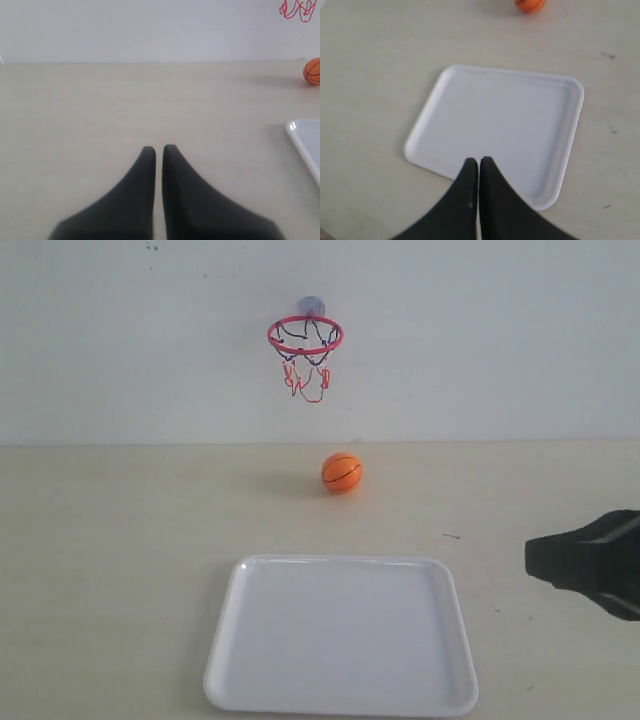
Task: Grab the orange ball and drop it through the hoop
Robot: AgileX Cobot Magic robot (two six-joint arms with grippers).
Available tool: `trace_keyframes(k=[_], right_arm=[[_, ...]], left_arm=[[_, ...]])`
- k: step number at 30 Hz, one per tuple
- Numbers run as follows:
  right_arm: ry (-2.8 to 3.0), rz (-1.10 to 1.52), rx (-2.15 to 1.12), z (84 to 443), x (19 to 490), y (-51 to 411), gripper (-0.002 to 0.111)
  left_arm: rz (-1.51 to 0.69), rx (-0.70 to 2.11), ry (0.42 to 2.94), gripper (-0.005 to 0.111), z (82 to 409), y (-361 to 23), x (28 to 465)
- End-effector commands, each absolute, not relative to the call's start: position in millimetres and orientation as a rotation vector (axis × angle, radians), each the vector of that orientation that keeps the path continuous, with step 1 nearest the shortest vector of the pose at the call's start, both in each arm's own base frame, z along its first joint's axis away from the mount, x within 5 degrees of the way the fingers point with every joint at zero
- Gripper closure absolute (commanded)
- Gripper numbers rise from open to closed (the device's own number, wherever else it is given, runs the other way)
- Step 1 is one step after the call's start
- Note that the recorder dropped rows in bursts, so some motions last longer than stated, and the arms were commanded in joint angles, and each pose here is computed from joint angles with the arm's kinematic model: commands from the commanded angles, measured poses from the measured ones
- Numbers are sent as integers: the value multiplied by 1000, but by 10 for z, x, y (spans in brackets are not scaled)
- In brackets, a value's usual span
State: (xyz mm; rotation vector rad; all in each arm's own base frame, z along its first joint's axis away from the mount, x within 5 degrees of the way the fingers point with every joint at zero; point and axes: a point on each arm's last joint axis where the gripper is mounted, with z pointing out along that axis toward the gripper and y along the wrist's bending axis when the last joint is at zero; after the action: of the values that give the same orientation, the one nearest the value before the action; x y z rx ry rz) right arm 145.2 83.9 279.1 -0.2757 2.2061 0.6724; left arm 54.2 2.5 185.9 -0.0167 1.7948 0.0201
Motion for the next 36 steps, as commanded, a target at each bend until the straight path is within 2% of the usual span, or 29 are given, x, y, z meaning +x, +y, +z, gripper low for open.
trace_keyframes(k=[1, 14, 26, 36], right_arm=[[2084, 631, -240, 2750, 1276, 715, 108], [1876, 598, 45, 1883, 739, 320, 108], [1570, 616, 12, 2096, 552, 227, 108], [1559, 611, -5, 2100, 536, 227, 108]], left_arm=[[5, -14, 1794, 103, 1851, 18, 542], [5, -14, 1794, 103, 1851, 18, 542], [5, -14, 1792, 103, 1853, 18, 542], [5, -14, 1792, 103, 1853, 18, 542]])
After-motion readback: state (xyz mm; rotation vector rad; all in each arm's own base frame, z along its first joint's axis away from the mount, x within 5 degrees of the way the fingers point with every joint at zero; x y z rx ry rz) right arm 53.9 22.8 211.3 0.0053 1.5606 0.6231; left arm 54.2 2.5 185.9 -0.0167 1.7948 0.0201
